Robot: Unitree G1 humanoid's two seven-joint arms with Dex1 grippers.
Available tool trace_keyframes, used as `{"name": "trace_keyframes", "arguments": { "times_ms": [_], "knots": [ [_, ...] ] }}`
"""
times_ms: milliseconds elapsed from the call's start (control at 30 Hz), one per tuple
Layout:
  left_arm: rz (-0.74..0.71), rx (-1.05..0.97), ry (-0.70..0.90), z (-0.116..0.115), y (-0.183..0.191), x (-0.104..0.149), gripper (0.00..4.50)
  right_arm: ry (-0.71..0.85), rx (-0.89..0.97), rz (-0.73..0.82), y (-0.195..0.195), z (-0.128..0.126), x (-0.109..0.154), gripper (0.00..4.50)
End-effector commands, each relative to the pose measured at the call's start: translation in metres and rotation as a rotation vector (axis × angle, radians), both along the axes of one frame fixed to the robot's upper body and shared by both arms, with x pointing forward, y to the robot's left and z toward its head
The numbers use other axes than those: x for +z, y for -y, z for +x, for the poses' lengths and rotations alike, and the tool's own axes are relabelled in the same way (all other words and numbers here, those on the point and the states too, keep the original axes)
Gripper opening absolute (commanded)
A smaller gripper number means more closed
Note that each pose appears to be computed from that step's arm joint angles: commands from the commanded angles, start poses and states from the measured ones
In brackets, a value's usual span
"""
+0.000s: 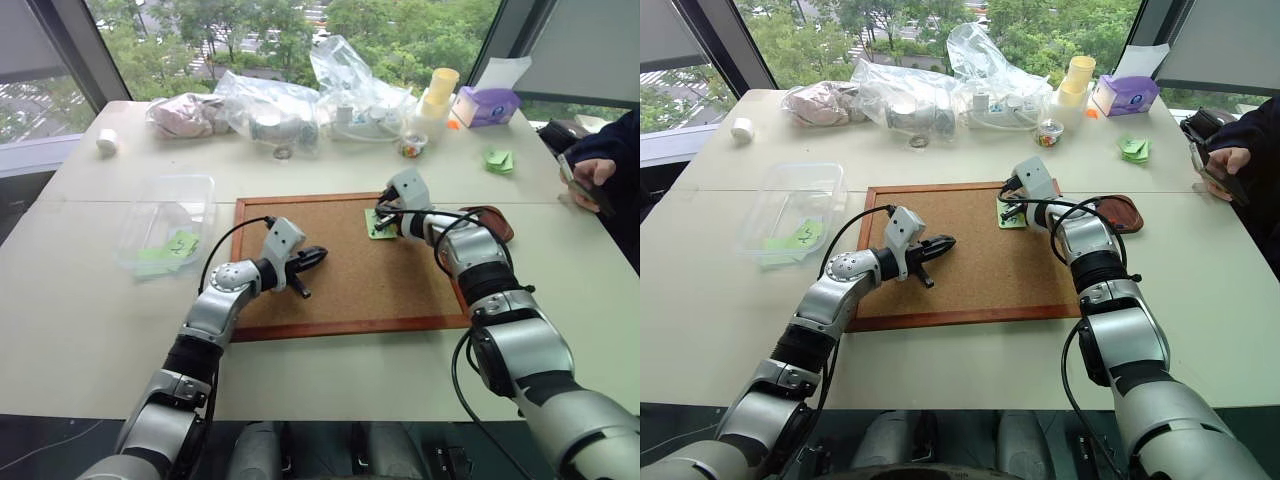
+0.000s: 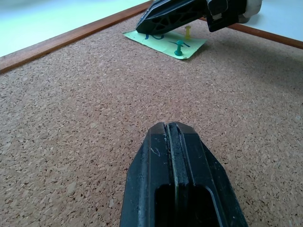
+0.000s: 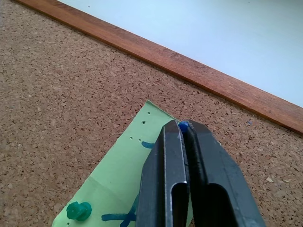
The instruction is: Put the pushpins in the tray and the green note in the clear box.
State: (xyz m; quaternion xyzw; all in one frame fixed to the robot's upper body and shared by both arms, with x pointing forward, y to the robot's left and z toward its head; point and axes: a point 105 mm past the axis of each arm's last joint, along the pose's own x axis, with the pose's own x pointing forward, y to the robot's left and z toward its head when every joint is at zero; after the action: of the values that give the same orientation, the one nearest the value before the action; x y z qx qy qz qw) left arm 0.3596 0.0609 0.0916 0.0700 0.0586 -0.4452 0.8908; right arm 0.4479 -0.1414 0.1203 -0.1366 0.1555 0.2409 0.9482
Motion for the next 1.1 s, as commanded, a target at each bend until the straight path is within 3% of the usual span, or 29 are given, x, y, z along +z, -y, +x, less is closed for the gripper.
{"name": "trace_keyframes", "arguments": {
  "times_ms": [33, 300, 467, 600, 733, 967, 1100],
  "knots": [
    [0.051, 0.011, -0.096, -0.009, -0.008, -0.027, 0.0, 0.031, 0.024, 0.025, -0.007, 0.001, 0.014, 0.08],
    [0.107, -0.01, -0.169, -0.019, -0.01, -0.047, 0.0, 0.175, 0.001, 0.088, 0.01, -0.011, 0.075, 0.08],
    [0.103, 0.001, -0.181, -0.018, -0.011, -0.05, 0.0, 0.207, -0.105, 0.118, 0.041, -0.023, 0.095, 0.08],
    [0.103, -0.007, -0.176, -0.018, -0.01, -0.049, 0.0, 0.187, -0.339, 0.126, 0.11, -0.031, 0.086, 0.08],
    [0.108, -0.01, -0.172, -0.017, -0.009, -0.048, 0.0, 0.128, -0.563, 0.148, 0.173, -0.043, 0.061, 0.08],
    [0.104, -0.019, -0.171, -0.015, -0.008, -0.046, 0.0, 0.025, -0.552, 0.205, 0.177, -0.044, 0.027, 0.08],
    [0.101, -0.017, -0.171, -0.014, -0.009, -0.045, 0.0, 0.013, -0.533, 0.232, 0.172, -0.04, 0.021, 0.08]
  ]
}}
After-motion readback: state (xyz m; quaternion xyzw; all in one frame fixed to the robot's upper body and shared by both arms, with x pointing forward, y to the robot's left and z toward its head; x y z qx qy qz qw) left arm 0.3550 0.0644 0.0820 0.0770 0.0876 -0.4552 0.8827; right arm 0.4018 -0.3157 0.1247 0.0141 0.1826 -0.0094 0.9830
